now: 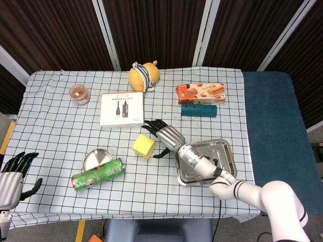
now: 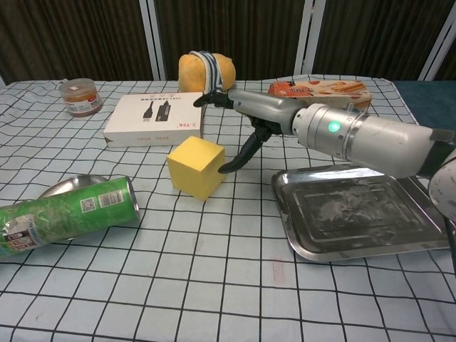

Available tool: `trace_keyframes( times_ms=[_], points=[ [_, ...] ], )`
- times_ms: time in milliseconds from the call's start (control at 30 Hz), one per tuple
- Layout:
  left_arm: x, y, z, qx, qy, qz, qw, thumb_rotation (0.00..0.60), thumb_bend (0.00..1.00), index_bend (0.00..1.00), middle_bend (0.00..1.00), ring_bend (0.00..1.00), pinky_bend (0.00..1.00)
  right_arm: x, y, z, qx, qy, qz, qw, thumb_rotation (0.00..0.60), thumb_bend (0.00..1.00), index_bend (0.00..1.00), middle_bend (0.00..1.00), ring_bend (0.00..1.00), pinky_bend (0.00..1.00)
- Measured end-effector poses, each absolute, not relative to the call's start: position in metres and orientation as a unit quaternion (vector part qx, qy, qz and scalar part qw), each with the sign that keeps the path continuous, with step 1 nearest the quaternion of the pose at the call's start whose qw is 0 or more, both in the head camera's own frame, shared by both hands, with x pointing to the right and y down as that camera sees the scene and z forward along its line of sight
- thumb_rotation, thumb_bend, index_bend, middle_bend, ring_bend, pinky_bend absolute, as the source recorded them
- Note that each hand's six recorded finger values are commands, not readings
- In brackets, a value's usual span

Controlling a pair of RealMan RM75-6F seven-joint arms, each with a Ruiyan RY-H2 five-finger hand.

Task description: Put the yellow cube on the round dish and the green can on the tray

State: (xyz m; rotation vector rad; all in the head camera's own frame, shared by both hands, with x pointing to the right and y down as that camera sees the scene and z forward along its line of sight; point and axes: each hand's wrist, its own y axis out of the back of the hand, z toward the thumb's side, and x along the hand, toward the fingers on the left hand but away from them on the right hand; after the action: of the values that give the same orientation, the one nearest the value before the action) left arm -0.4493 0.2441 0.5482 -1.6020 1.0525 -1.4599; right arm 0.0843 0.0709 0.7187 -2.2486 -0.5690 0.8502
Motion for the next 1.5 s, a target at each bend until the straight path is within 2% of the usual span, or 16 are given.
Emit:
trace_keyframes(
  times_ms=[167,367,567,733,833,900,967,1167,1333,1500],
  points=[
    [-0.448,0.244,0.550,-0.621,0.404,-0.567,0.358,0.600,0.36,0.15,0.17,0.11,0.19,0.105,0.070,0.701,-0.860,-0.230,0.297,0.345,0.600,0.11,0.00,0.00,0.00,0.05],
    [-0.445,0.245,0.551,-0.624,0.401,-0.566,0.360,0.600,0.36,0.15,0.17,0.10,0.19,0.157,0.079,0.664,-0.837,-0.251,0.278,0.400,0.600,0.11,0.00,0.00,0.00,0.04],
    [-0.439,0.246,0.553,-0.629,0.398,-0.561,0.362,0.600,0.36,0.15,0.17,0.11,0.19,0.247,0.117,0.632,-0.774,-0.283,0.316,0.470,0.600,0.11,0.00,0.00,0.00,0.04],
    [-0.428,0.248,0.560,-0.641,0.381,-0.559,0.362,0.600,0.36,0.13,0.16,0.11,0.20,0.319,0.159,0.615,-0.742,-0.312,0.384,0.453,0.600,0.06,0.00,0.00,0.00,0.04],
    [-0.420,0.250,0.566,-0.652,0.375,-0.555,0.355,0.600,0.36,0.05,0.08,0.09,0.23,0.351,0.177,0.597,-0.728,-0.347,0.399,0.436,0.600,0.05,0.00,0.00,0.00,0.01],
    [-0.415,0.251,0.569,-0.662,0.373,-0.552,0.343,0.600,0.37,0.00,0.01,0.03,0.24,0.362,0.184,0.584,-0.730,-0.366,0.393,0.422,0.600,0.05,0.00,0.00,0.00,0.00],
    [-0.409,0.253,0.574,-0.675,0.367,-0.550,0.326,0.600,0.36,0.00,0.00,0.00,0.20,0.369,0.190,0.576,-0.737,-0.377,0.389,0.405,0.600,0.04,0.00,0.00,0.00,0.00],
    [-0.389,0.252,0.584,-0.695,0.343,-0.548,0.315,0.600,0.35,0.00,0.00,0.00,0.15,0.374,0.199,0.568,-0.744,-0.381,0.390,0.386,0.600,0.04,0.00,0.00,0.00,0.00],
    [-0.364,0.246,0.597,-0.703,0.321,-0.541,0.332,0.600,0.33,0.00,0.00,0.00,0.15,0.373,0.201,0.568,-0.747,-0.381,0.387,0.384,0.600,0.04,0.00,0.00,0.00,0.00],
    [-0.348,0.242,0.616,-0.722,0.299,-0.539,0.314,0.600,0.33,0.00,0.00,0.00,0.15,0.371,0.202,0.559,-0.752,-0.396,0.360,0.385,0.600,0.04,0.00,0.00,0.00,0.00]
  ],
)
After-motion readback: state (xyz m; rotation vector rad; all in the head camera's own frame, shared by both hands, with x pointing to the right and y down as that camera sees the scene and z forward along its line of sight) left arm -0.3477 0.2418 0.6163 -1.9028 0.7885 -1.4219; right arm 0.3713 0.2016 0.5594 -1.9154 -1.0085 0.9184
